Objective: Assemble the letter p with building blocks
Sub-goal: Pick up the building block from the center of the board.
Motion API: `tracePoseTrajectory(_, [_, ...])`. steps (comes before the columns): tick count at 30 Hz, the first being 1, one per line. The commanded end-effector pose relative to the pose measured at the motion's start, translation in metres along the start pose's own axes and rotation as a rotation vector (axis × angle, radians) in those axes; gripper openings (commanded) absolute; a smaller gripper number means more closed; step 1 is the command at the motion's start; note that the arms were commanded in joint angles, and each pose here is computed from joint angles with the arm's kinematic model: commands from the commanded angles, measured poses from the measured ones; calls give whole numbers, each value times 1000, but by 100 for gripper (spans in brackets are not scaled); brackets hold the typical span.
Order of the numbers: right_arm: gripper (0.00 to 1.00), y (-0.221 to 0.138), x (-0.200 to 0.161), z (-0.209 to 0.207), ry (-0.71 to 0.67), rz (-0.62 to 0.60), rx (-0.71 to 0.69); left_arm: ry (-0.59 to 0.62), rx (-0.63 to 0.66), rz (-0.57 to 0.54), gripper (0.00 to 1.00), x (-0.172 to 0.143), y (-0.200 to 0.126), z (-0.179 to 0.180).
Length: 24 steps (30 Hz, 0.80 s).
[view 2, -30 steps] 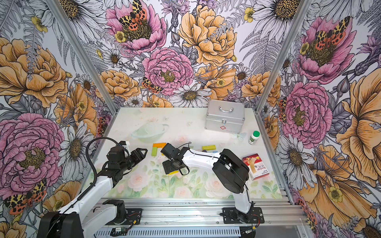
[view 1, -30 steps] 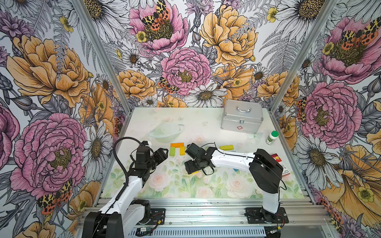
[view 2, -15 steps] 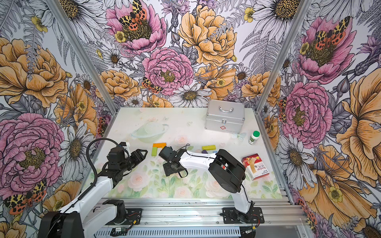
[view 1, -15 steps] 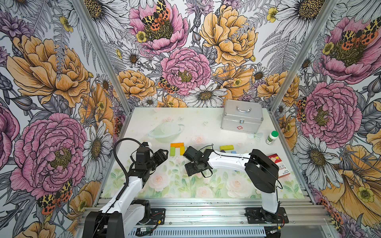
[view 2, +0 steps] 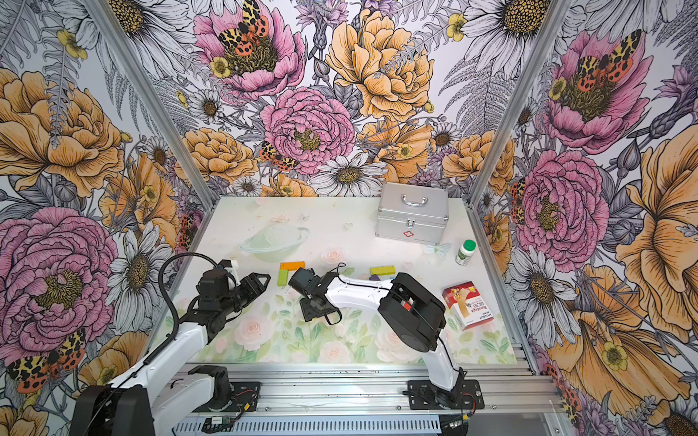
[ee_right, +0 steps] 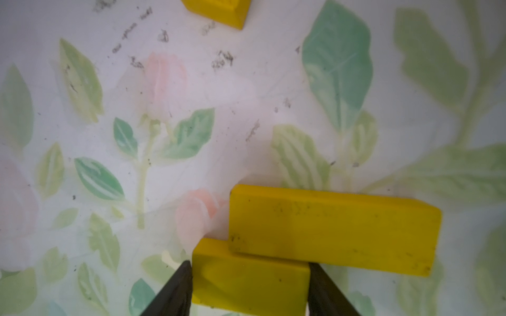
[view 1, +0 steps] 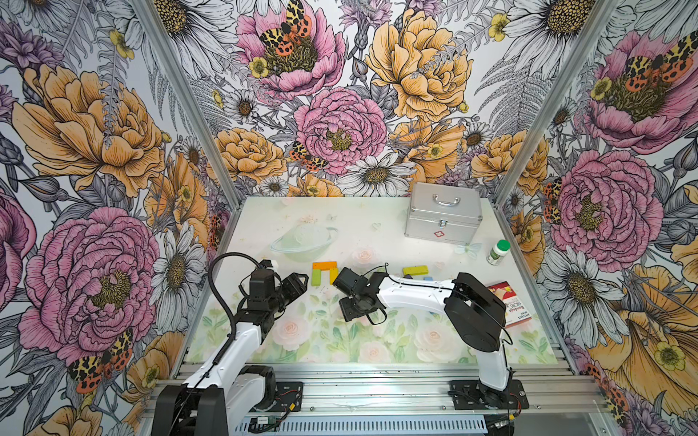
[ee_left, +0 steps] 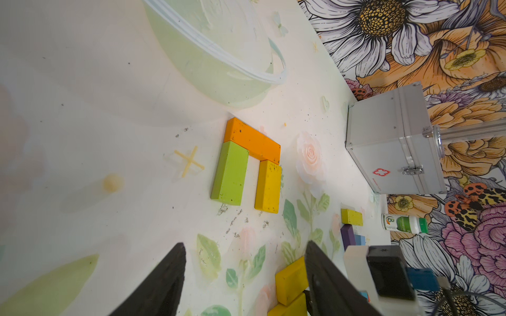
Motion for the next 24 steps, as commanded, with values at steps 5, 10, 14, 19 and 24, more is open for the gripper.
tracePoseTrajectory(5, [37,-6,-7,0,-6,-2,-28,3,-18,11,69,-1,4,1])
tracePoseTrajectory(10, [38,-29,9,7,-29,-83,-9,5,-17,18,69,-2,6,1])
tracePoseTrajectory(14, [38,-42,21,13,-44,-125,19,5,-20,17,68,-1,5,0])
tracePoseTrajectory(19, [38,-49,37,16,-49,-158,45,4,-19,13,69,-2,5,0])
tracePoseTrajectory(24, [39,-42,60,14,-46,-171,66,3,-11,12,69,-1,7,1])
Point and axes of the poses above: each gripper's point midway between its finger pads, its own y axis out along the fingers, its own z axis along the line the jaws close on, x = y × z, the point moved 9 cm from there along -y, back along the fingers, and after that the axes turned 5 degrees about -y, right-handed, at the moved point
